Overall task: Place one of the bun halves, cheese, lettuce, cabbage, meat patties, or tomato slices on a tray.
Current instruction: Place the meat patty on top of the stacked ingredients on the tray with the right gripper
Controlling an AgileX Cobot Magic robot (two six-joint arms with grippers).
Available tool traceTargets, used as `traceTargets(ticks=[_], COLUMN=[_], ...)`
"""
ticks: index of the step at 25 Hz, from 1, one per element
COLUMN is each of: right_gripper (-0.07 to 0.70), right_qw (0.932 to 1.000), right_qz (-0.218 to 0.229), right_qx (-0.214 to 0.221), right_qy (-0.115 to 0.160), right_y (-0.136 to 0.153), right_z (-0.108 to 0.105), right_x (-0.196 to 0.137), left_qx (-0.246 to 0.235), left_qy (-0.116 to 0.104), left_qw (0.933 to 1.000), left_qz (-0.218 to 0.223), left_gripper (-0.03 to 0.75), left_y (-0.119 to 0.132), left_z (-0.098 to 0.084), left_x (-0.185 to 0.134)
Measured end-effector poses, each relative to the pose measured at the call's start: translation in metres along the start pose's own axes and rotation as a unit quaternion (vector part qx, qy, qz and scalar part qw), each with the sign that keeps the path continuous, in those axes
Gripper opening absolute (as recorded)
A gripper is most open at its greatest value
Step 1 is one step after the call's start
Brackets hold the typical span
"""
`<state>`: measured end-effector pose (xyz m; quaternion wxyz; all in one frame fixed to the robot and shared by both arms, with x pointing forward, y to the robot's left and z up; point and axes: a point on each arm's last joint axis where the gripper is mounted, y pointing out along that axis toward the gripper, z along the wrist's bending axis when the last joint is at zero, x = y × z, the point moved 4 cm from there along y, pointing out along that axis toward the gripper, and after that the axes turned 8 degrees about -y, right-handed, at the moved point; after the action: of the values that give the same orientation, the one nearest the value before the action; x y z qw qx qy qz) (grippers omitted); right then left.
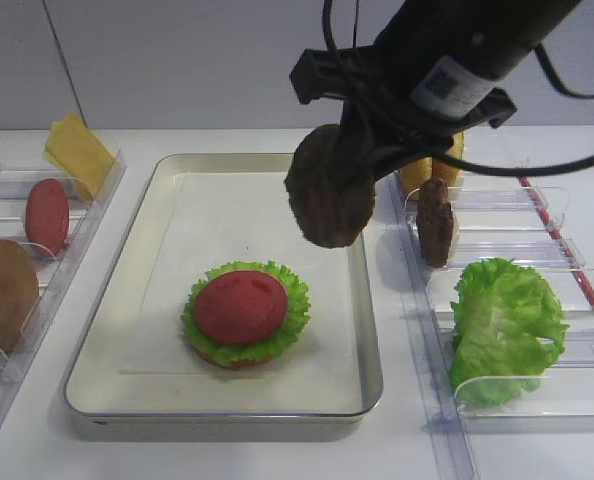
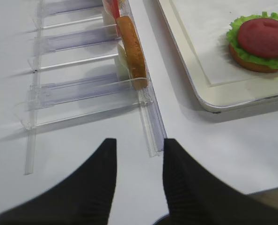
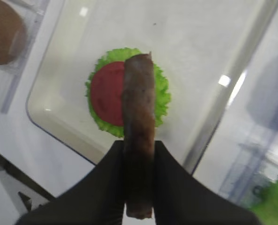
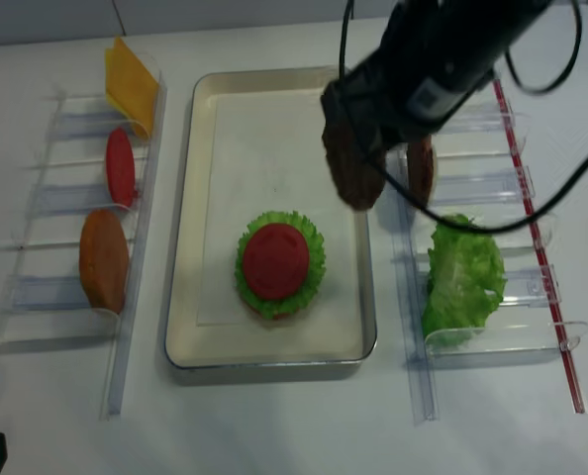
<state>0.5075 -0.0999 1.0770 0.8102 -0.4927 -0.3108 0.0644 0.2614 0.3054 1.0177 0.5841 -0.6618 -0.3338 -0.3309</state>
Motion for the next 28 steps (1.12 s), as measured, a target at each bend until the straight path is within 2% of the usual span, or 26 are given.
traceTargets(ticks=[3, 6, 9, 16, 20, 24, 28], right_gripper=[0.136, 0.136, 0.136, 0.136, 0.136, 0.136, 0.136], right_qw=[0.9981, 0.9935, 0.988, 0.9759, 0.9718, 0.969, 0.9585], right_qz=[-0.022, -0.047, -0.076, -0.12, -0.116, -0.1, -0.106], right_qx=[0.057, 0.103, 0.135, 0.168, 0.173, 0.183, 0.218], right_qy=[-0.006, -0.009, 0.001, 0.07, 0.11, 0.133, 0.151], right_y=[0.012, 0.025, 0.036, 0.055, 0.074, 0.098, 0.111], right_z=[0.01, 0.016, 0.018, 0.014, 0.007, 0.0, 0.001], right_x=[-0.006, -0.01, -0.012, -0.021, -0.025, -0.027, -0.023], left_qx=[0.0, 0.0, 0.0, 0.0, 0.0, 0.0, 0.0], left_qy=[0.0, 0.0, 0.0, 0.0, 0.0, 0.0, 0.0], left_qw=[1.0, 1.0, 1.0, 1.0, 1.0, 1.0, 1.0], left_qz=[0.0, 0.0, 0.0, 0.0, 0.0, 0.0, 0.0], left_gripper=[0.224, 0.224, 0.224, 0.224, 0.226, 0.224, 0.224], left_y=[0.0, 0.0, 0.0, 0.0, 0.0, 0.0, 0.0], left_z=[0.0, 0.0, 0.0, 0.0, 0.0, 0.0, 0.0], left_x=[0.0, 0.0, 0.0, 0.0, 0.0, 0.0, 0.0])
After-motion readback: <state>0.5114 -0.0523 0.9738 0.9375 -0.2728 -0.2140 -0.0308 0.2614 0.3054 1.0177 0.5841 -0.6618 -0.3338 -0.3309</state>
